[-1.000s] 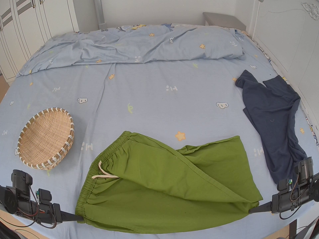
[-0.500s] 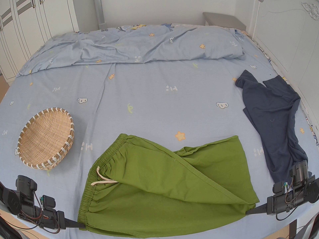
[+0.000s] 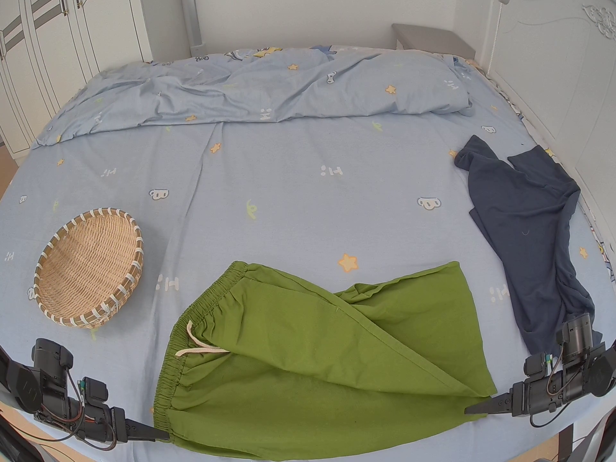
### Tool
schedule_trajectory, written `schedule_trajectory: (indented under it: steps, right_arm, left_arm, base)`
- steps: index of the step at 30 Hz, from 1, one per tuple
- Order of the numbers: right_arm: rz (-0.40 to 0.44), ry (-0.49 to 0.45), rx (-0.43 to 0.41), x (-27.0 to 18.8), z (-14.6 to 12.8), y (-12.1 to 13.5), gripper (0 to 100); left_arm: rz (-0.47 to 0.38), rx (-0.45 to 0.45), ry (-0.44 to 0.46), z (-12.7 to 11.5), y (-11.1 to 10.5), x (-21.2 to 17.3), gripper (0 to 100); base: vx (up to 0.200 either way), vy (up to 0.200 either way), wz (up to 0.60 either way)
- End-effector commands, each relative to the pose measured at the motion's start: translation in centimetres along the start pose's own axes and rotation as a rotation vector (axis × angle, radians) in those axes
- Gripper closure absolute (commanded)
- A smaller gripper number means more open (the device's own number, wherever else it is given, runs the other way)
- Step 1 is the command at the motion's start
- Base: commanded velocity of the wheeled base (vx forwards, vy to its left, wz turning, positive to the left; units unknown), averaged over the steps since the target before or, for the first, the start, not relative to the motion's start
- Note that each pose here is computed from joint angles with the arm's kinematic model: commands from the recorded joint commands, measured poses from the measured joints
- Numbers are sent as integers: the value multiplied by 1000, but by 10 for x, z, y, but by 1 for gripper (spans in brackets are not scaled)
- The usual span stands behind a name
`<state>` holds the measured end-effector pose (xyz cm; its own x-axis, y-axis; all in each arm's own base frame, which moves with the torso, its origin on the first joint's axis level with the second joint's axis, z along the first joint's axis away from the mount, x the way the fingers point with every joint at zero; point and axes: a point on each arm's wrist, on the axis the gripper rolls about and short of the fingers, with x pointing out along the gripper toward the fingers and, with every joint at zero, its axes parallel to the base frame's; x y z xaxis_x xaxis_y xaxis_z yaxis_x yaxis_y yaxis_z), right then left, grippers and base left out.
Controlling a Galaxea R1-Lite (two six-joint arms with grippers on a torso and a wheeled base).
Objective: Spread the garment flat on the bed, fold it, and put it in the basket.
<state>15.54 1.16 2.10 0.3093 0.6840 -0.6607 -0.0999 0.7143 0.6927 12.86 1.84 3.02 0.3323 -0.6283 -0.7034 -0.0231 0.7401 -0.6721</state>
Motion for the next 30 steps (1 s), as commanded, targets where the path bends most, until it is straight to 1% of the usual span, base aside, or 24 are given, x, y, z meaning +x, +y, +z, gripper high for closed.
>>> schedule_trajectory:
  steps: [1,4,7,8,11,13,15,17,18,20,22,23,26,28,29,30]
  right_arm:
    - [2,3,-1,-1,-5,1,0]
    - [8,-27,-27,-5,-10,3,0]
    - [16,-78,-64,-11,-12,7,0]
    - [16,-78,-64,-11,-12,7,0]
    - [12,-159,-95,-25,-12,14,0]
    - [5,-214,-113,-32,-12,16,0]
    - [-1,-269,-129,-40,-12,18,0]
    - [-10,-303,-134,-44,-12,19,0]
    - [-10,-305,-134,-45,-12,19,0]
    - [-17,-332,-138,-49,-12,20,0]
    - [-23,-354,-140,-51,-11,20,0]
    - [-30,-400,-160,-57,-5,22,0]
    - [-39,-470,-201,-68,11,27,0]
    - [-38,-494,-227,-73,25,31,0]
    - [-37,-497,-232,-74,28,33,0]
    - [-31,-510,-255,-78,41,38,0]
  left_arm:
    - [-1,-5,-9,1,1,-1,0]
    - [4,-3,-41,1,0,-5,0]
    - [10,16,-104,2,-4,-14,0]
    - [10,16,-104,2,-4,-14,0]
    - [18,44,-193,8,-16,-29,0]
    - [15,46,-230,16,-25,-40,0]
    - [16,60,-245,26,-37,-51,0]
    - [28,80,-257,33,-49,-62,0]
    - [30,84,-258,34,-51,-63,0]
    - [20,144,-254,51,-70,-73,0]
    - [9,182,-261,60,-80,-77,0]
    - [-9,228,-262,74,-92,-79,0]
    - [-34,291,-257,99,-105,-75,0]
    - [-47,315,-244,118,-111,-69,0]
    - [-50,322,-241,122,-112,-67,0]
    - [-58,337,-225,138,-115,-59,0]
  base:
    - [0,0,0]
    - [0,0,0]
    - [0,0,0]
    - [0,0,0]
    - [0,0,0]
    - [0,0,0]
    - [0,0,0]
    - [0,0,0]
    - [0,0,0]
    - [0,0,0]
    - [0,0,0]
    - [0,0,0]
    - [0,0,0]
    - [0,0,0]
    - [0,0,0]
    - [0,0,0]
